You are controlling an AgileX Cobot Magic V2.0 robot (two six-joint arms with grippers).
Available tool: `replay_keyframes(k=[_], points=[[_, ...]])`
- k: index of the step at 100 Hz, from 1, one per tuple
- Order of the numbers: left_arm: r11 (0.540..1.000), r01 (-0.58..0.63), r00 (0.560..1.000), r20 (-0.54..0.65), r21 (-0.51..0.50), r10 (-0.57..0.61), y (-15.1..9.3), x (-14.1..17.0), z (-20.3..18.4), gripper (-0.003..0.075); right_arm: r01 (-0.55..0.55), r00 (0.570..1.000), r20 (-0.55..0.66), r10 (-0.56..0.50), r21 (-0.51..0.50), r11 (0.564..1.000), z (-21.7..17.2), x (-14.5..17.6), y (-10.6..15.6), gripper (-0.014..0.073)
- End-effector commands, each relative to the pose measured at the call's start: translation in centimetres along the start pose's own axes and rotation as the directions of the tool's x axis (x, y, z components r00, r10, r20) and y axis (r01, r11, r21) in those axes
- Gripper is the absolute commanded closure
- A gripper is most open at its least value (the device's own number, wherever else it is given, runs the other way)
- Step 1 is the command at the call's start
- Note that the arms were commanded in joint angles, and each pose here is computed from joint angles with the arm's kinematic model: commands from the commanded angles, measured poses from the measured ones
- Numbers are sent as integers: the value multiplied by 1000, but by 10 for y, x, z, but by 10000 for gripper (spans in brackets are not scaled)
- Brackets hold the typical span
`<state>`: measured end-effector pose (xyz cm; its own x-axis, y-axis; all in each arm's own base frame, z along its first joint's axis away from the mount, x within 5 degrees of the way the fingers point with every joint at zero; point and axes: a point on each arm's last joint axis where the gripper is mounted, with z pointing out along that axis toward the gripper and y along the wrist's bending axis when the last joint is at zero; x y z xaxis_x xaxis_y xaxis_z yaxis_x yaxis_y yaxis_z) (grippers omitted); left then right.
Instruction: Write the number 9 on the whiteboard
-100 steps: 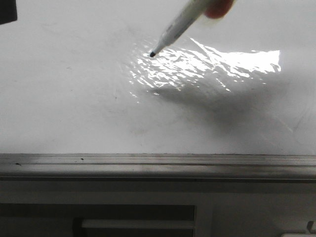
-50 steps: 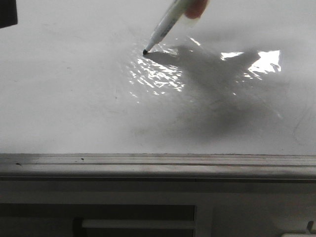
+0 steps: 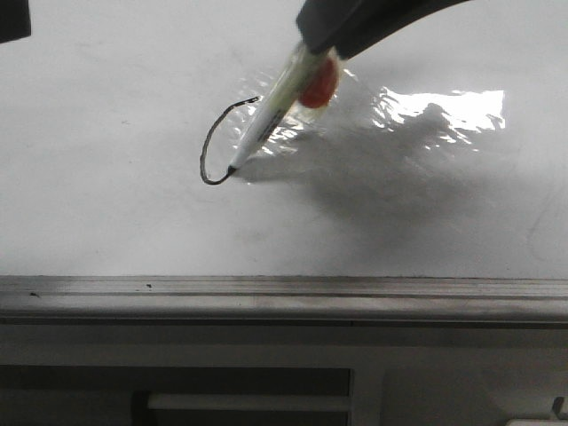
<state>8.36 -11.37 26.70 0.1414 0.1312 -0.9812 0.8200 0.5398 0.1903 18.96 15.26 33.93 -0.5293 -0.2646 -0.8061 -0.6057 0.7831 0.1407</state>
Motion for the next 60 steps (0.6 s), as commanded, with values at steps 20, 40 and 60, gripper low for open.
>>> replay_keyframes(k=[20, 40, 60], points=[[1000, 28, 993, 115, 13, -29, 0, -17, 0, 450, 30, 973, 225, -47, 77, 997, -27, -35, -12, 645], [1000, 28, 993, 115, 13, -29, 0, -17, 0, 450, 32, 983, 177, -44, 75, 997, -25, -32, -12, 645], [1000, 28, 993, 115, 13, -29, 0, -17, 0, 450, -11, 1000, 22, 10, 46, 999, -9, -1, -12, 645]])
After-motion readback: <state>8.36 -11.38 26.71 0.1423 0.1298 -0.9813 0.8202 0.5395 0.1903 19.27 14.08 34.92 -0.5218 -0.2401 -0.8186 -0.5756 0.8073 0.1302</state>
